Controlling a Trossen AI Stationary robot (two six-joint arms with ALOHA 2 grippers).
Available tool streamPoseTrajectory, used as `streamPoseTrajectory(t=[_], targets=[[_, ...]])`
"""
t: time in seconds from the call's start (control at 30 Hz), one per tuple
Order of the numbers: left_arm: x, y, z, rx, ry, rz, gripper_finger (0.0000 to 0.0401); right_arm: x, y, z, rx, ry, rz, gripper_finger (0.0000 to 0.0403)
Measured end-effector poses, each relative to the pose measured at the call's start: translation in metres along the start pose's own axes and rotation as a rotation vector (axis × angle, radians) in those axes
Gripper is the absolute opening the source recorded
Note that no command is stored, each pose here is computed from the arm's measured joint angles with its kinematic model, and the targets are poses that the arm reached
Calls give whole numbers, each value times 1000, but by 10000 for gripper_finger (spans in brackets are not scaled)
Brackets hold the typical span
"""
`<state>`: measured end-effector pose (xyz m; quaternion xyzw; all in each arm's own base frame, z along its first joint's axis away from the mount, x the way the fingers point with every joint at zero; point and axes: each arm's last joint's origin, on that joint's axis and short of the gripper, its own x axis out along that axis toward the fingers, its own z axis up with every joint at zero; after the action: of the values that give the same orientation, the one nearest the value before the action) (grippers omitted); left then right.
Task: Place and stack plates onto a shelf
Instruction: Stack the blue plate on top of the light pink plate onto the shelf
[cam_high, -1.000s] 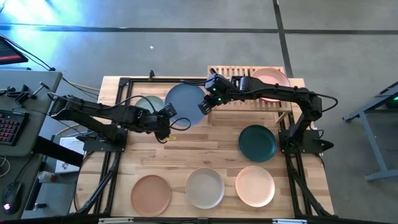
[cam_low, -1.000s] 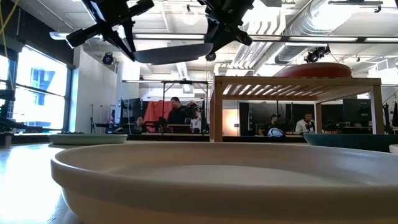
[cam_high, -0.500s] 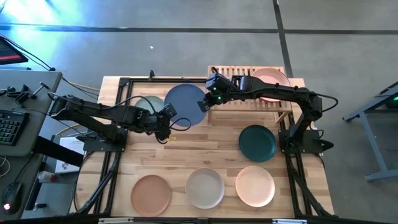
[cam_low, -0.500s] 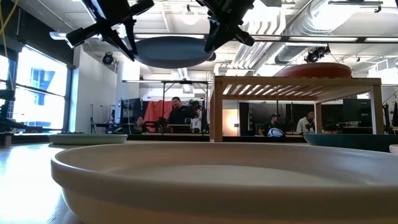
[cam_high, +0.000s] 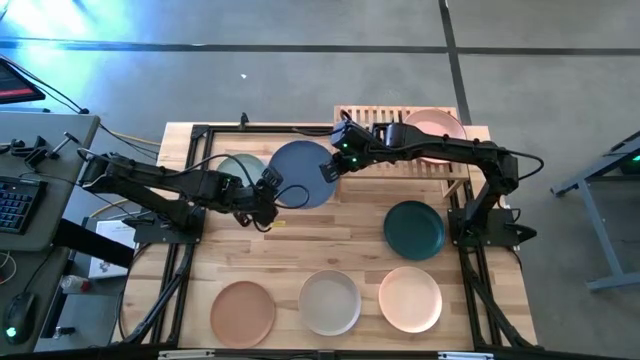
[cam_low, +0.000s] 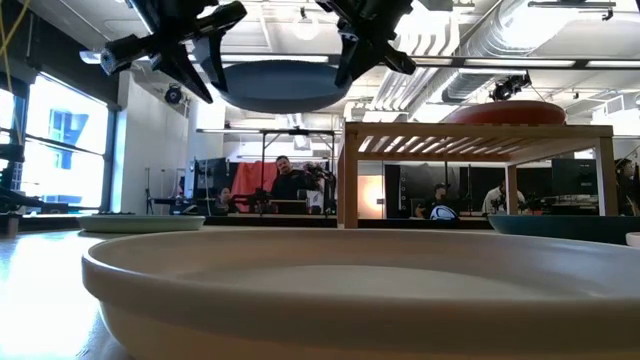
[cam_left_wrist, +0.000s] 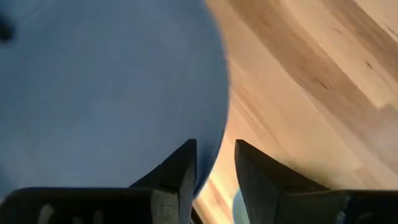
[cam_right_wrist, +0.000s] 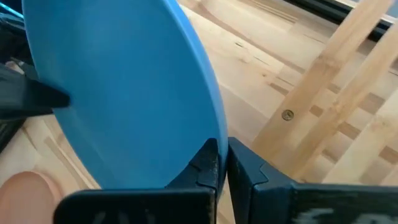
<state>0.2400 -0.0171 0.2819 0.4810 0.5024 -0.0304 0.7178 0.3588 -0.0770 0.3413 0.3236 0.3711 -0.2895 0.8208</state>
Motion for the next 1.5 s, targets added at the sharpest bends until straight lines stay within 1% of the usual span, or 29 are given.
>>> streamPoseTrajectory(t=[0.1,0.2,0.33,0.47,0.63,0.8,0.97,1.13,1.33,1.5], targets=[[0,1,-2,-81,47,42,105,0,-2,-2,-5,9,-27,0],[0,2,-3,-126,75,74,104,-1,-6,-2,-4,17,-69,0],[0,1,-3,-171,84,81,102,-8,-14,0,8,27,-90,0],[0,1,-4,-214,103,96,102,-28,-23,3,10,4,-93,0],[1,6,-9,-281,175,184,102,-62,-39,6,0,-47,-114,0],[5,13,-18,-360,237,234,102,-96,-61,7,7,-105,-162,0],[12,20,-30,-435,281,244,102,-128,-86,8,-3,-146,-194,0],[16,26,-39,-474,318,250,102,-158,-117,6,21,-177,-258,0],[20,31,-49,-509,347,249,102,-183,-151,-3,112,-179,-345,0],[24,38,-54,-564,328,249,102,-185,-171,-19,211,-182,-322,0]])
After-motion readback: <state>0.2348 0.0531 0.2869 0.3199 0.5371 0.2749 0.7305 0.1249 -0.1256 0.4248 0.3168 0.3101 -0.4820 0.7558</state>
